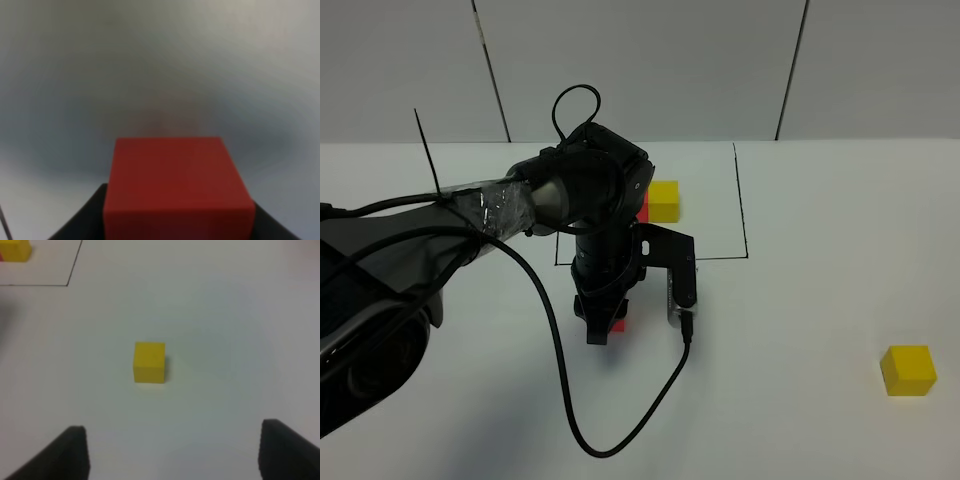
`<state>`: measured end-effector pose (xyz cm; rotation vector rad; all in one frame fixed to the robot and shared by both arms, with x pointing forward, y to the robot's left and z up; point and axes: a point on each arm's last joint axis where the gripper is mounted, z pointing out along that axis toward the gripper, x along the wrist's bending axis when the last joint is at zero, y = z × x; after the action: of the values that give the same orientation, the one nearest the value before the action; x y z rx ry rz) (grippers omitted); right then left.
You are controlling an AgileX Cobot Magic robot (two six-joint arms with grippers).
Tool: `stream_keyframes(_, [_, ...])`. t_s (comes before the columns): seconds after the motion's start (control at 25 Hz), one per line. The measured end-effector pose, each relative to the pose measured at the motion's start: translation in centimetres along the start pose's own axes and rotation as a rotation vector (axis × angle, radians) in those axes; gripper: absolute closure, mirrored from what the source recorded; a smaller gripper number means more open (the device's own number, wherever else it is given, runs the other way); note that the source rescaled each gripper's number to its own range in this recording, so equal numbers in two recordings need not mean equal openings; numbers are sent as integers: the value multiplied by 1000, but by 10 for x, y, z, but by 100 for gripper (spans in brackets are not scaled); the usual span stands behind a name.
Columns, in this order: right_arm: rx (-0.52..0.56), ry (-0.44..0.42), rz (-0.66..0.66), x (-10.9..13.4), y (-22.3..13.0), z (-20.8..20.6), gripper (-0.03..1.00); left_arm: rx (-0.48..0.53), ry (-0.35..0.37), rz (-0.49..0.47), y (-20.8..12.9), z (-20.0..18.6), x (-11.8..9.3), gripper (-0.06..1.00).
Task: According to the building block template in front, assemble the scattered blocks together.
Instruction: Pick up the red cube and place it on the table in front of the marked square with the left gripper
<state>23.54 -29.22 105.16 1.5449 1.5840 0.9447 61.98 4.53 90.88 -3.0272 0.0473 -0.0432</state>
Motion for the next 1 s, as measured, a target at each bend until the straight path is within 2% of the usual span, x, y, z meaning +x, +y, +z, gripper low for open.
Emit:
stream_keyframes(0.24, [0,0,0,0,0,0,37,-6,-17,4,3,12,0,94])
stream_keyframes(0.92, [0,0,0,0,0,0,37,-24,-14,48,5,13,1,94])
stream_keyframes(1.0, [0,0,0,0,0,0,37,-24,-14,48,5,13,1,91])
